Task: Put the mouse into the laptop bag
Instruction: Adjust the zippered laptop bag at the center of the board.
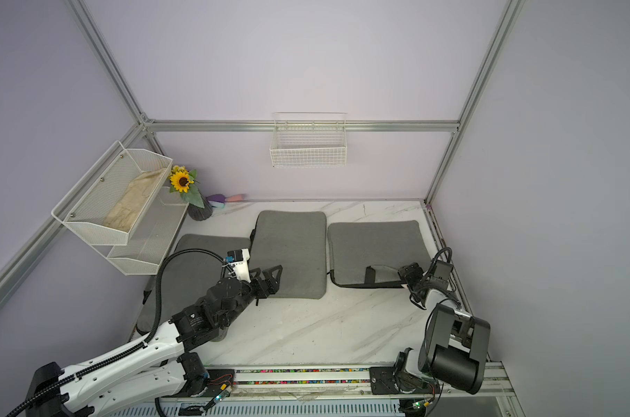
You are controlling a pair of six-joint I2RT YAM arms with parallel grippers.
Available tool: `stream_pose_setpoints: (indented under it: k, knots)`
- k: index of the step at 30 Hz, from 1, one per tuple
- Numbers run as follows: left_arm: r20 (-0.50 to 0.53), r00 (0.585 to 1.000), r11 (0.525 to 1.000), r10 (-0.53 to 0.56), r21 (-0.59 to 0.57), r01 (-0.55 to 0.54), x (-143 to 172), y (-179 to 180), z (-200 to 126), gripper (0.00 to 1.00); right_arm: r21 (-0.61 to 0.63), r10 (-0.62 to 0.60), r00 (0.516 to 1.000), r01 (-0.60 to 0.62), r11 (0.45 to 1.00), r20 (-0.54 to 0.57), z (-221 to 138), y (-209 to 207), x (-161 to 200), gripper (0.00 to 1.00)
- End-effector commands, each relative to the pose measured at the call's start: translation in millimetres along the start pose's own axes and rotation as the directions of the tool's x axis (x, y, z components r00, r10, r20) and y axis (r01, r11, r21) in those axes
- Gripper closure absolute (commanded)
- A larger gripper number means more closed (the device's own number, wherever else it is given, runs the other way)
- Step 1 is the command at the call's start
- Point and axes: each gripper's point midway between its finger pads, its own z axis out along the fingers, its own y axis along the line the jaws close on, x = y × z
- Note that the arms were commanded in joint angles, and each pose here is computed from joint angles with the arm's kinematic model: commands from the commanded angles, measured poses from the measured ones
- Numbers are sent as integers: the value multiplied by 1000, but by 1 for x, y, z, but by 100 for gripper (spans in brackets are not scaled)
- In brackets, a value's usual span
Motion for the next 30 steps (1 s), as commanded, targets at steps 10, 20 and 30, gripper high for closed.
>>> stream_pose_setpoints:
  k: [10, 20, 30]
  knots:
    - [-15, 1000, 1000, -22, -2, 22, 6, 8, 6, 10, -42, -55, 998, 54, 998, -13, 19, 43, 9, 47]
    - [-55, 998, 999, -29, 16, 30, 13, 4, 14, 10, -41, -74, 997, 73, 997, -22, 22, 43, 10, 55]
    - [-75, 997, 999, -31, 36, 34, 15, -1, 17, 10, 32, 24, 996, -27, 999, 86, 18, 29, -24, 72]
